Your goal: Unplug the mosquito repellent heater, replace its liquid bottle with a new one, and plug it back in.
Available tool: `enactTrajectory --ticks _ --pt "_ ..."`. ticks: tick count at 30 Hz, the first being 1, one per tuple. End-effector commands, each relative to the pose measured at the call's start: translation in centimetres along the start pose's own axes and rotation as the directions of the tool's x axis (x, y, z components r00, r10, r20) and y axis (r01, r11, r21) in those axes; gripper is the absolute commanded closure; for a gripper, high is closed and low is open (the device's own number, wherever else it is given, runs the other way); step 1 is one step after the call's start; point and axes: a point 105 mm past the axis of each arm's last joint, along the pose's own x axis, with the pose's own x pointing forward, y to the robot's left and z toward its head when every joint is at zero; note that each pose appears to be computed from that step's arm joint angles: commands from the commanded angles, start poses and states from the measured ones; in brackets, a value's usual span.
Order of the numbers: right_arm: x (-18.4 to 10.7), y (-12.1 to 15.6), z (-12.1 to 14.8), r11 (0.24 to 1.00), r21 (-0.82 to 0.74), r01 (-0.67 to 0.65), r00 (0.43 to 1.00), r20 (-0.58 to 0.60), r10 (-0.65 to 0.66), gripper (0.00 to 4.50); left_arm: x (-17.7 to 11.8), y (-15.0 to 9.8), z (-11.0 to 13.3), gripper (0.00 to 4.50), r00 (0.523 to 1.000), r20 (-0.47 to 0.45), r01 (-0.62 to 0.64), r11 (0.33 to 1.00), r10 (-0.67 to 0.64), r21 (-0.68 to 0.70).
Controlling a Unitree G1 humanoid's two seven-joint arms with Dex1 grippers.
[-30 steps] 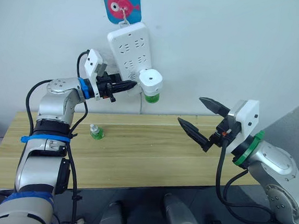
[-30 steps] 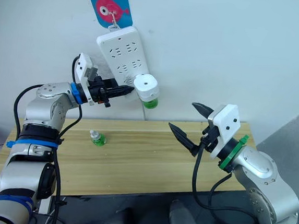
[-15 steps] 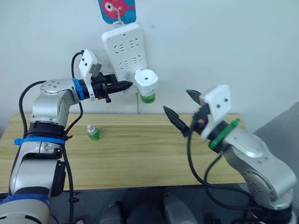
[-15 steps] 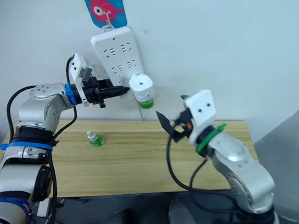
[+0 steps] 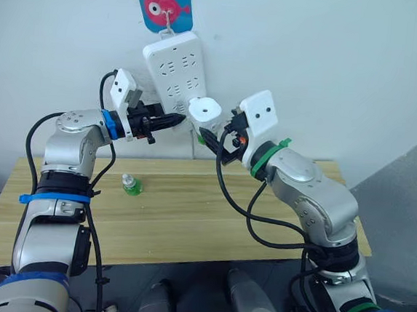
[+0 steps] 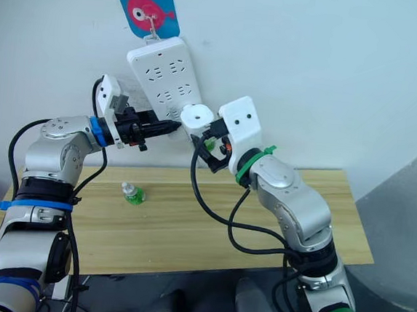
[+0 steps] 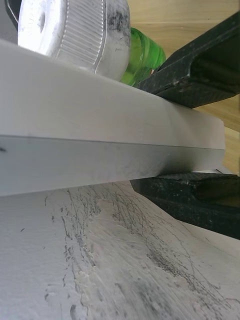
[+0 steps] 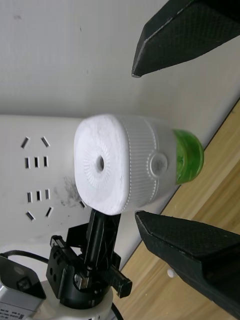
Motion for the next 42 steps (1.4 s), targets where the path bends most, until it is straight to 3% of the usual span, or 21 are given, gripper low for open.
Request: enactTrajectory --ticks 1,15,20,26,32,42 --pt "0.3 0.8 1.5 0.999 -0.016 -0.034 0.997 0.065 0.035 0.00 -0.1 -0.4 -0.1 3.20 1.000 -0.014 0.013 1.000 -0.012 0.022" --pt "3.0 0.7 1.8 0.999 -0.035 0.020 0.986 0.165 -0.014 0.00 0.1 -0.5 -0.1 3.20 1.000 -0.015 0.019 1.000 -0.019 0.021" --pt "3.4 0.7 1.7 0.999 -0.036 0.014 0.985 0.171 -0.008 1.56 0.1 -0.5 -0.1 3.20 1.000 -0.015 0.016 1.000 -0.016 0.020" --pt "2.8 0.7 1.8 0.999 -0.044 0.006 0.985 0.174 0.002 1.54 0.1 -0.3 -0.3 3.20 1.000 -0.019 0.001 1.000 -0.001 0.020" --pt "-0.6 -0.1 2.4 0.999 -0.036 -0.008 0.986 0.166 0.014 1.54 -0.6 0.6 -1.2 3.20 0.997 -0.044 -0.058 0.998 0.060 0.035" --pt "-3.4 -1.3 1.2 0.996 0.049 0.081 0.986 0.140 -0.087 1.54 -2.8 0.6 -3.5 3.20 0.986 -0.102 -0.122 0.985 0.135 0.122"
